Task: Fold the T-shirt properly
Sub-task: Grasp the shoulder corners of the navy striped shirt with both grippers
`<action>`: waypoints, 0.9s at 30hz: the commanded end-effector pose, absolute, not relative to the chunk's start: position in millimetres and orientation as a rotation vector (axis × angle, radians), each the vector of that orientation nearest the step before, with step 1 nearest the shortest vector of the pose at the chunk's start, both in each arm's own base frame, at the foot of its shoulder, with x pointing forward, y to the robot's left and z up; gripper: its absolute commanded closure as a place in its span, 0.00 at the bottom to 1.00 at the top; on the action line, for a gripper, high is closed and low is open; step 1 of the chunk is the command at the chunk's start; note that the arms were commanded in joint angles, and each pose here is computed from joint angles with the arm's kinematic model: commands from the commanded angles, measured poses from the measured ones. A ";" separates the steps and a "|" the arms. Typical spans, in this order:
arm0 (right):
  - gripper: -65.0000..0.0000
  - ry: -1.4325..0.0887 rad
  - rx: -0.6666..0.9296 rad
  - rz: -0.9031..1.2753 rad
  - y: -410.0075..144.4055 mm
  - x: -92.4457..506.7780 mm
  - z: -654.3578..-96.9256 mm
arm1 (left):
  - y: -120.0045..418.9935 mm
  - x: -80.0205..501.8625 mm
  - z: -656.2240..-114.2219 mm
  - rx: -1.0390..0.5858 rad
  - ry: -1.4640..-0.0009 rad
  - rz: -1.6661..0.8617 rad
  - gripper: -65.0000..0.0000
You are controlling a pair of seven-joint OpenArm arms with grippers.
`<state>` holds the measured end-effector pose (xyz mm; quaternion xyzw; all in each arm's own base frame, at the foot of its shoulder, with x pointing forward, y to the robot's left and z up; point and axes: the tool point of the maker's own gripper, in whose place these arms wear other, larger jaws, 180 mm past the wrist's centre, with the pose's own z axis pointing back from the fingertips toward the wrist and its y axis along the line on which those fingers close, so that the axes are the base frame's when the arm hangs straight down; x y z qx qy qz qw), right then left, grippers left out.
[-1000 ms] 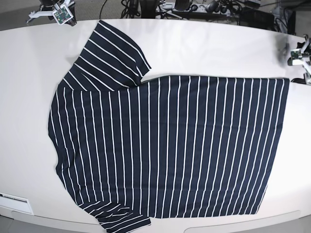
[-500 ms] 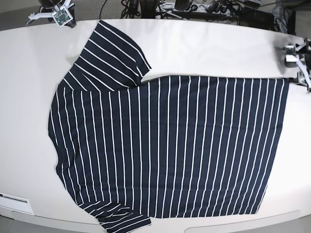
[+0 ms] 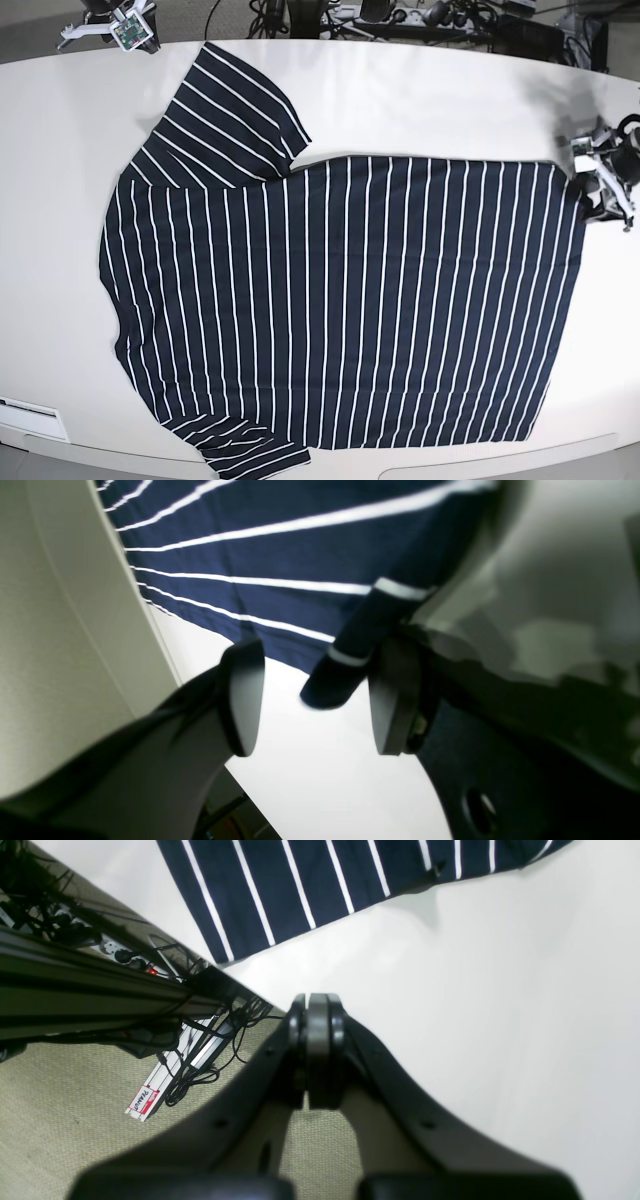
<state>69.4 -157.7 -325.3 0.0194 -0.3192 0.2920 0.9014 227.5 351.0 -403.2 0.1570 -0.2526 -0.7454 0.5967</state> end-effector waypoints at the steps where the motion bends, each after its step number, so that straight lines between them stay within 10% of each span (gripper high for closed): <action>1: 1.00 -0.679 0.048 0.611 -155.0 70.4 -319.4 | 351.9 177.5 -439.8 0.218 -0.384 -1.774 0.57; 4: 1.00 -0.678 0.048 0.611 -155.1 70.3 -319.4 | 351.9 195.7 -433.3 0.326 -0.429 -1.758 1.00; 27: 1.00 -0.834 0.125 0.738 -129.2 115.9 -303.6 | 314.3 221.7 -410.9 0.403 -0.559 -1.756 1.00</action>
